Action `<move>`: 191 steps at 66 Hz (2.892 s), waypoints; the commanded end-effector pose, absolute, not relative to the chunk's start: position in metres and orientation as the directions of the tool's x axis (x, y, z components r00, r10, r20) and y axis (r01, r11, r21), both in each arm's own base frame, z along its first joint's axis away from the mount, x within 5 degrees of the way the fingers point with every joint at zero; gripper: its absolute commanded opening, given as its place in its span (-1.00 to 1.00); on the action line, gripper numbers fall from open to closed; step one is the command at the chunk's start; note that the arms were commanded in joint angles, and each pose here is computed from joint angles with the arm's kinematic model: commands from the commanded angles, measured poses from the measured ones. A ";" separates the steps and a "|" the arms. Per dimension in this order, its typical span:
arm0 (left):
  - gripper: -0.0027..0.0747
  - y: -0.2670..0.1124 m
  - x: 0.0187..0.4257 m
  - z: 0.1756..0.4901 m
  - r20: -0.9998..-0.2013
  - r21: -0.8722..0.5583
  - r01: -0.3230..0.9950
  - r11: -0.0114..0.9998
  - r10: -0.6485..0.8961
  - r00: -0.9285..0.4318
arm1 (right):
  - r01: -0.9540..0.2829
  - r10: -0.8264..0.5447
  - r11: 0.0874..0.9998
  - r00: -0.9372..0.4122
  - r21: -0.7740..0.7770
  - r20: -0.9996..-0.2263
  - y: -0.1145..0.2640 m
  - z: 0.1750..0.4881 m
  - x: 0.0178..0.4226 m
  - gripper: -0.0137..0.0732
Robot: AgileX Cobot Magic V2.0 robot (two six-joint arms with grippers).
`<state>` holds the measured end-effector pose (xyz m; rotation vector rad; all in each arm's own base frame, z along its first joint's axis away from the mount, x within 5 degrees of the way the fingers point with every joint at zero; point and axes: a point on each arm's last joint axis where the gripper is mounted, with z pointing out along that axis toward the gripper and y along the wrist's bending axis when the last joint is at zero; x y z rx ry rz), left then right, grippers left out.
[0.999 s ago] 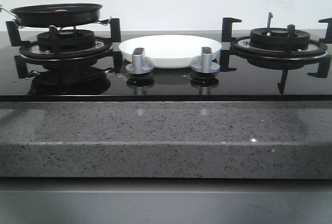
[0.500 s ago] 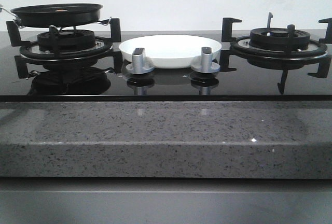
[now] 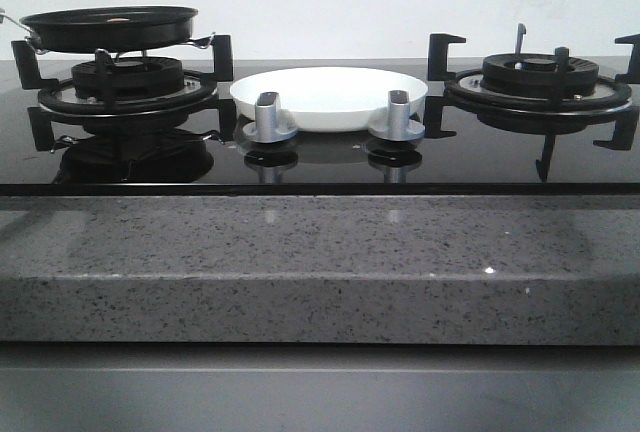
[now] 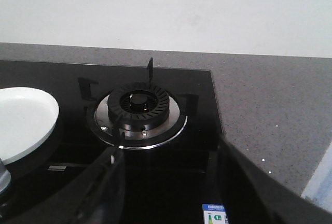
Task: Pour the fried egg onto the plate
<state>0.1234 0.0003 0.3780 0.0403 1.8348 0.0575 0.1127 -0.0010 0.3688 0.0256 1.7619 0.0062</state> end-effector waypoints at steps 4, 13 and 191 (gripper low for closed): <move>0.28 -0.001 0.124 0.395 -0.985 0.065 0.005 0.998 0.065 -0.157 | -0.009 0.075 0.997 -0.105 0.076 -0.992 0.001 0.394 0.121 0.29; 0.28 -0.001 0.124 0.395 -0.985 0.065 0.005 0.998 0.065 -0.157 | -0.070 0.082 0.992 -0.266 0.104 -0.961 0.011 0.411 0.146 0.29; 0.28 -0.001 0.124 0.395 -0.985 0.065 0.005 0.998 0.065 -0.157 | -0.199 0.020 0.860 -0.907 0.470 -0.420 0.118 0.308 0.444 -0.63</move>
